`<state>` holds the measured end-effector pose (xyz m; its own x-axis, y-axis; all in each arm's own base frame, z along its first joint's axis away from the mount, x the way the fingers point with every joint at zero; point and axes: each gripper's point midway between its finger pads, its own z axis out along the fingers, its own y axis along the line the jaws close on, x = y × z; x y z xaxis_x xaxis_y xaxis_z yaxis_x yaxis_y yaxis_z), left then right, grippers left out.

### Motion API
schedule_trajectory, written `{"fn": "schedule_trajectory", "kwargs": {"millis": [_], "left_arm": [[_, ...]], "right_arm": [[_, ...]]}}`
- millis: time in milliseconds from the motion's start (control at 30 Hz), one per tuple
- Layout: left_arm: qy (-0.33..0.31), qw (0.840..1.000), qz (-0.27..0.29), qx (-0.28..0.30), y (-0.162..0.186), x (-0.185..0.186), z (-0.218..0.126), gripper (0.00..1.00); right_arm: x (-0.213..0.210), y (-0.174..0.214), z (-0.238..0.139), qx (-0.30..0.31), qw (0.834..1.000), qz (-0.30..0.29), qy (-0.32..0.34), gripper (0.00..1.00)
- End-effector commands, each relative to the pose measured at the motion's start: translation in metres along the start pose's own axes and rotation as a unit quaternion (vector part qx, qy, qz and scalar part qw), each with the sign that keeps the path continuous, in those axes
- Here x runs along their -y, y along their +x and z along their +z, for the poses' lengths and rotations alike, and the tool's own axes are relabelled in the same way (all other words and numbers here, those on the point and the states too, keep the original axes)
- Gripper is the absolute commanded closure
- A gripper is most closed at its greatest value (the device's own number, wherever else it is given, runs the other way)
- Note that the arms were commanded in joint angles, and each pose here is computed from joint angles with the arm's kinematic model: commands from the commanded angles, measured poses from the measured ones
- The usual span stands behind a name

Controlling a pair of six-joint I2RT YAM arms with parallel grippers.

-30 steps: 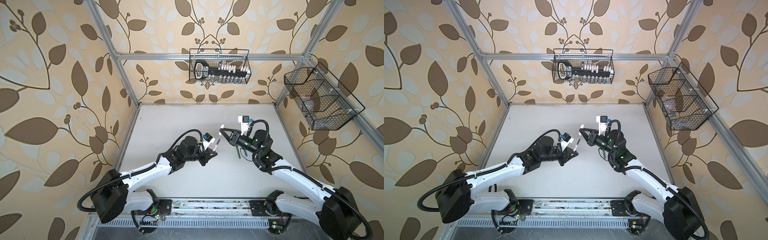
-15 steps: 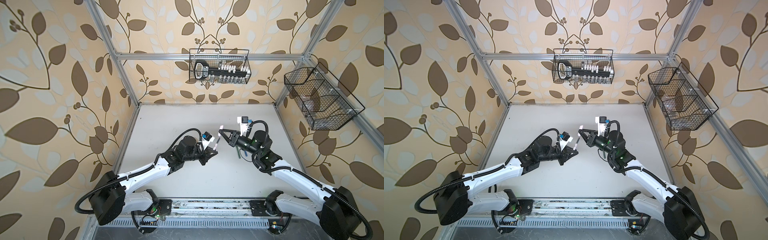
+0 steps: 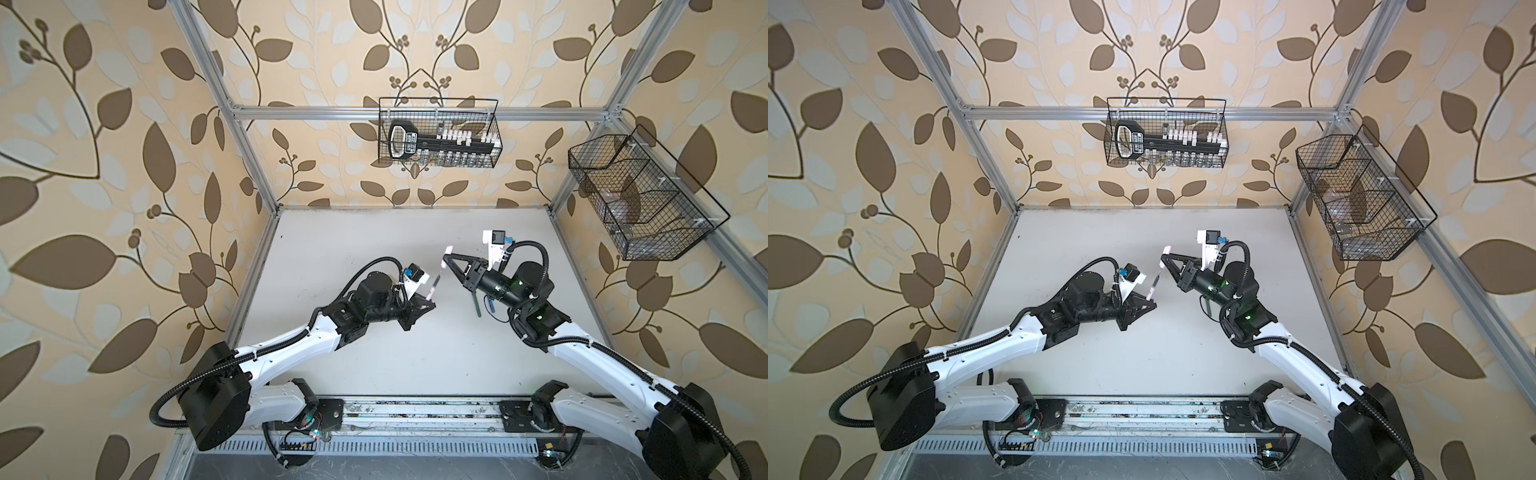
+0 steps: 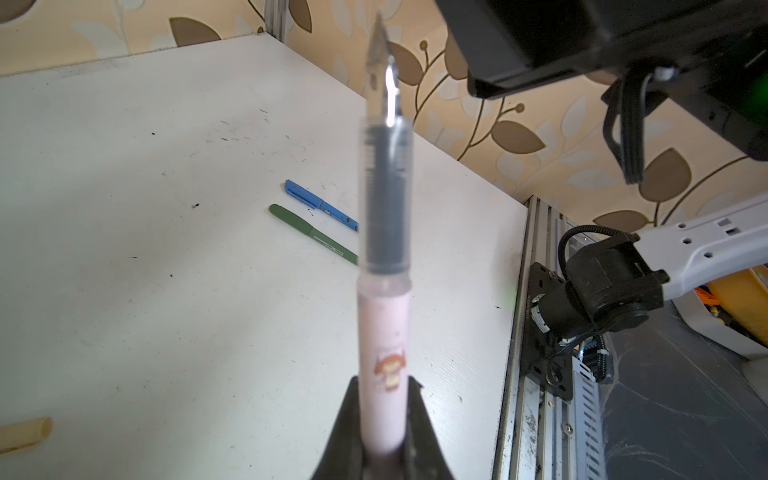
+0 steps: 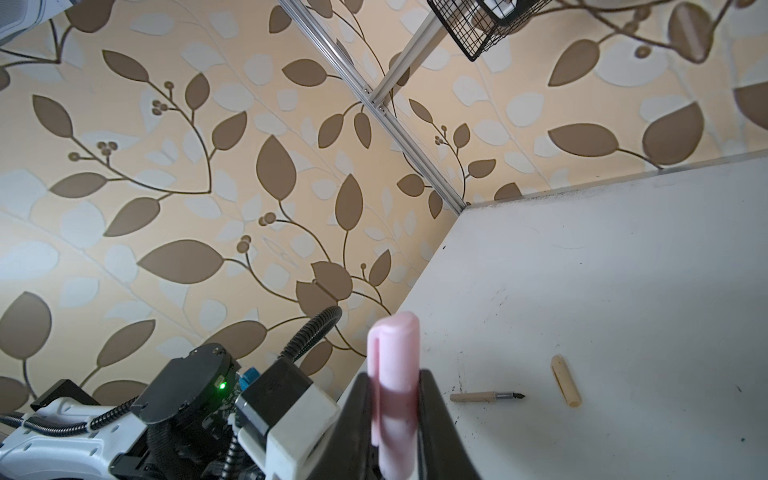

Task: Insert the pens into the pen caps

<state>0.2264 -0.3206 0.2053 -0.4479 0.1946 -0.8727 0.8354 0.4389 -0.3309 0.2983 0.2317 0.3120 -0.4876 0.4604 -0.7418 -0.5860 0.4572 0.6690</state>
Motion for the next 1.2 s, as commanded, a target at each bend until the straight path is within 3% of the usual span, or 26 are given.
{"fn": "schedule_trajectory", "kwargs": {"millis": [0,1167], "left_arm": [[0.016,0.999,0.020,0.038,-0.030,0.014,-0.006,1.00],[0.003,0.997,0.027,0.068,-0.048,0.015,-0.016,1.00]], "right_arm": [[-0.003,0.004,-0.001,-0.004,1.000,-0.002,-0.009,0.82],[-0.003,0.026,-0.001,-0.016,1.000,0.006,-0.024,0.82]]}}
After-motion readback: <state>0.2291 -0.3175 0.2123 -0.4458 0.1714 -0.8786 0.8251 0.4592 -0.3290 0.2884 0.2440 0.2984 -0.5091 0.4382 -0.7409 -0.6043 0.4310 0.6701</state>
